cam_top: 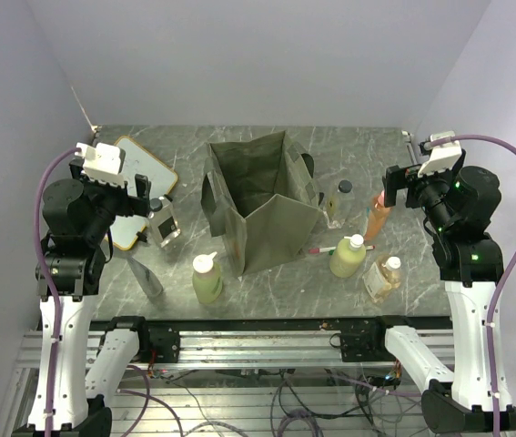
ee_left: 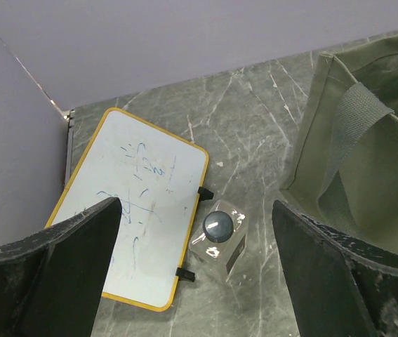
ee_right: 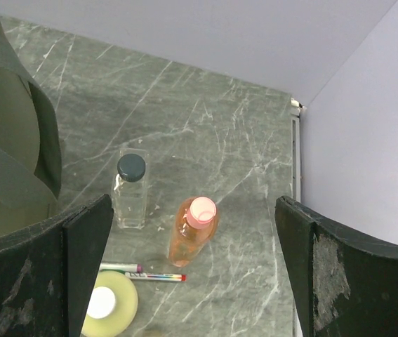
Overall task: Place the personal care products into the canvas bag
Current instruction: Pick up the care product from the center of the board.
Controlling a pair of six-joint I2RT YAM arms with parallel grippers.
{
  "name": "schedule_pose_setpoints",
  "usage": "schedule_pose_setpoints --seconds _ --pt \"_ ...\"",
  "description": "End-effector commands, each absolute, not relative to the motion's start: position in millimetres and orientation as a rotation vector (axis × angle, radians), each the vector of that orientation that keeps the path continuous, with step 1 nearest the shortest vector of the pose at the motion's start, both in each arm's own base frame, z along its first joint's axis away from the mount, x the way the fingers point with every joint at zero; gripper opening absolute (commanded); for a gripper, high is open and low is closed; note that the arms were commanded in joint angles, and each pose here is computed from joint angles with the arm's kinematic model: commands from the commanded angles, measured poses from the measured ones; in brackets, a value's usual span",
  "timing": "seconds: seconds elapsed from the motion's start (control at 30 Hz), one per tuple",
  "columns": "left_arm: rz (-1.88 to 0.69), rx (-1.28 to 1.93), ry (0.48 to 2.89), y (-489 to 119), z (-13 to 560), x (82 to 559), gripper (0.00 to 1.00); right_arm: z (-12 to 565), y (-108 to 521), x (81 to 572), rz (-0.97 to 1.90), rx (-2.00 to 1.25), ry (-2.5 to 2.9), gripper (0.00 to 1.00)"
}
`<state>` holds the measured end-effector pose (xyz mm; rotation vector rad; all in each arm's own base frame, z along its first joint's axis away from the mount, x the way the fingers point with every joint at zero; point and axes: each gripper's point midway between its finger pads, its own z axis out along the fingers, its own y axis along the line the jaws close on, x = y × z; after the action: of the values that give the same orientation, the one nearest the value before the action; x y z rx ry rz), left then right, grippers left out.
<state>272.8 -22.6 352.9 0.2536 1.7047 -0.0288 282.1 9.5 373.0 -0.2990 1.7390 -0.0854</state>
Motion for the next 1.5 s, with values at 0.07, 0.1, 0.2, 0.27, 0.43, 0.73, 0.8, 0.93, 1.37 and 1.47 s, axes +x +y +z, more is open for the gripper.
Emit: schedule_pose_setpoints --seconds 0.07,0.1,0.2,0.27,0.43,0.73,0.8,0.93,1.37,1.47 --pt "-0.012 0.264 1.671 -20.2 367.6 268.8 0.99 370.4 10.6 280.8 -0.090 -0.342 1.745 1.00" --pt "-0.015 0.280 1.666 -22.1 368.5 267.9 0.99 369.5 12.0 281.2 -0.083 -0.348 1.746 1.00" --pt "-0.023 0.333 1.667 -26.8 368.1 266.8 0.99 367.8 14.4 281.7 -0.079 -0.380 1.748 1.00" --pt "-0.015 0.335 1.666 -25.9 367.3 268.3 0.99 366.1 13.0 283.4 -0.093 -0.391 1.757 1.00" --pt "-0.031 0.358 1.673 -29.5 363.1 270.1 0.99 360.3 10.9 286.9 -0.107 -0.410 1.795 1.00" --pt "-0.068 0.393 1.706 -35.8 353.2 274.7 0.99 342.9 15.3 286.0 -0.093 -0.495 1.854 1.00" --pt "-0.098 0.401 1.714 -40.3 350.0 275.0 0.99 335.4 16.2 285.5 -0.084 -0.507 1.879 1.00" --pt "-0.113 0.417 1.718 -43.2 345.9 274.5 0.99 322.3 16.5 283.6 -0.076 -0.528 1.923 1.00" --pt "-0.100 0.403 1.735 -39.9 336.7 271.9 1.00 295.9 3.3 295.7 -0.108 -0.407 2.017 0.99" --pt "-0.098 0.400 1.751 -39.0 334.5 271.9 1.00 292.0 0.8 298.1 -0.111 -0.372 2.031 0.97"
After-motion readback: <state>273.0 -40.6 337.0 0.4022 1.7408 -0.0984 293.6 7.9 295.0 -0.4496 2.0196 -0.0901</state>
